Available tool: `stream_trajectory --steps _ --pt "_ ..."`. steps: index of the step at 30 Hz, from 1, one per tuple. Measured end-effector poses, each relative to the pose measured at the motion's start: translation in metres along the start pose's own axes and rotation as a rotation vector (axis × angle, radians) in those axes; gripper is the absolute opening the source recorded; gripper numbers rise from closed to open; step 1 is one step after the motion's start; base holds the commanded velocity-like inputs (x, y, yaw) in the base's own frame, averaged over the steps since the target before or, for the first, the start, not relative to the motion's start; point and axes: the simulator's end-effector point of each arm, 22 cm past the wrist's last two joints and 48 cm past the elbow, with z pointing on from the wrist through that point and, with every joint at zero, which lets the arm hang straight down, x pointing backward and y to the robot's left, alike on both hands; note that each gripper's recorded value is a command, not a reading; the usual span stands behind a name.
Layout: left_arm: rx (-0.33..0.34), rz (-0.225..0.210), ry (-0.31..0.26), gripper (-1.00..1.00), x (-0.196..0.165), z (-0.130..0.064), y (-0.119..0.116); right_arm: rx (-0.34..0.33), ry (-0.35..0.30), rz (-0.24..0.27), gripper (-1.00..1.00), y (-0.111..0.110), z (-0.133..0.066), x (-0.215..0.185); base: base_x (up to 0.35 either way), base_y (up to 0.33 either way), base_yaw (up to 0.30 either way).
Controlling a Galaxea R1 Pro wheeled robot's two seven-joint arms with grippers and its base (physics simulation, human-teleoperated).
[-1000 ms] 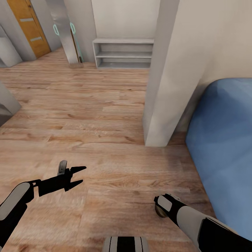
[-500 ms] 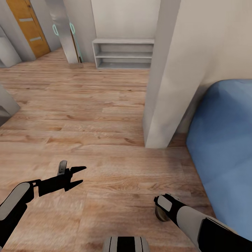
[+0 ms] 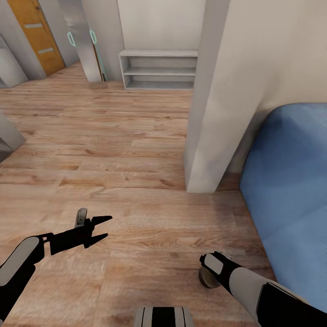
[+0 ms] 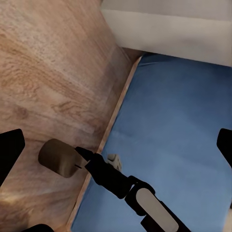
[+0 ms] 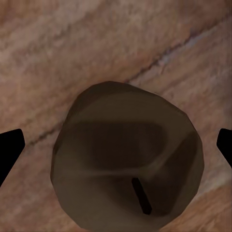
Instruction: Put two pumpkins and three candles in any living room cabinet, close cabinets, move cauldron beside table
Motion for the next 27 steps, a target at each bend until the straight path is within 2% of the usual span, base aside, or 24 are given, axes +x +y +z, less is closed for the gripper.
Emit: stream_trajectory --steps 19,24,27 --pt "-0.009 -0.012 0.004 1.0 0.0 0.003 0.008 0.009 0.019 -0.006 1.0 -0.003 0.007 0.007 0.0 0.0 0.0" --pt "-0.01 -0.012 0.004 1.0 0.0 0.003 0.009 0.021 0.023 -0.005 1.0 -0.011 0.009 0.005 0.0 0.0 0.0" --pt "-0.016 -0.018 0.007 1.0 0.0 0.005 0.013 0.029 0.058 -0.022 1.0 -0.015 0.012 0.013 0.0 0.0 0.0"
